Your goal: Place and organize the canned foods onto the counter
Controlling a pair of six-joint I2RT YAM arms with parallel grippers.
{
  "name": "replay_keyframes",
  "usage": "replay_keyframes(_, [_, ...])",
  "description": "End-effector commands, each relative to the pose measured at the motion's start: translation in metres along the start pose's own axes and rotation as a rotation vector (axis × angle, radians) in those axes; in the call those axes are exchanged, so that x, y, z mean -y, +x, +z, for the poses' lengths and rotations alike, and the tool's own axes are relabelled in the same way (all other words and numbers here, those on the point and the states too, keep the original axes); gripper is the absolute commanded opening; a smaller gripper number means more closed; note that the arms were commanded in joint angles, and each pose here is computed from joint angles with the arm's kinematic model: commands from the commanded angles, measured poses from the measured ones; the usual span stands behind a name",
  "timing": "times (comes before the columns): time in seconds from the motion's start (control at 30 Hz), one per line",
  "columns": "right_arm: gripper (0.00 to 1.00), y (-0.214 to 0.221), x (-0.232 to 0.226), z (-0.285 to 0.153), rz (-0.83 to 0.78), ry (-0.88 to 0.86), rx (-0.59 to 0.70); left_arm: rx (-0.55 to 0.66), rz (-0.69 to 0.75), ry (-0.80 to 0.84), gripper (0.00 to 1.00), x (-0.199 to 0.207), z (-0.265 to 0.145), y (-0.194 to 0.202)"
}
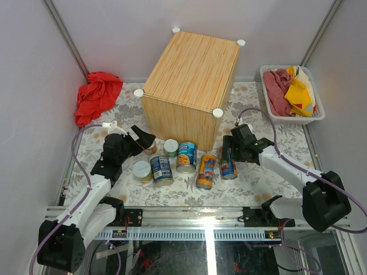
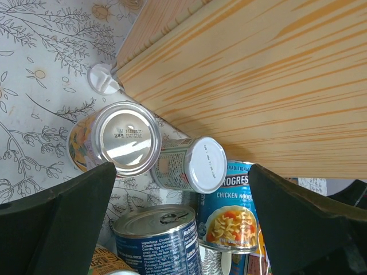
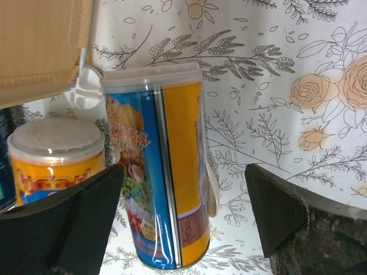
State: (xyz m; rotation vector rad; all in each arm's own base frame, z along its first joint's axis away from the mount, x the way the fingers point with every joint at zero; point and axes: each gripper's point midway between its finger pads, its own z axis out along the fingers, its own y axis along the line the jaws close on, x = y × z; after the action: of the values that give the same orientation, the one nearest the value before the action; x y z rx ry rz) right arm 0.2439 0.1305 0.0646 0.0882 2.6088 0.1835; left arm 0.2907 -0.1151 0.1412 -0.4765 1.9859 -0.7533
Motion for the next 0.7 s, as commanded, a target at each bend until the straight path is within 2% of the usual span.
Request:
replay_keyframes(0.0, [0.94,-0.007,-0.002,0.012,-0.01,0.012,0.036,0.013,0.018,0.005,1.0,0.002,-0.003,-0.001])
replay_keyframes(0.37, [0.9,0.006,-0.009,0.038,-0.013,0.008,-0.03,0.0,0.028,0.008,1.0,0.002,-0.005,0.003])
replay_keyframes(0.5, [0.74,0.013,-0.01,0.041,0.003,0.001,-0.047,-0.003,0.031,0.004,1.0,0.0,-0.006,0.004])
replay_keyframes(0.67, [0.45,0.021,-0.013,0.043,0.027,-0.019,-0.074,-0.009,0.036,0.007,1.0,0.001,-0.005,0.005])
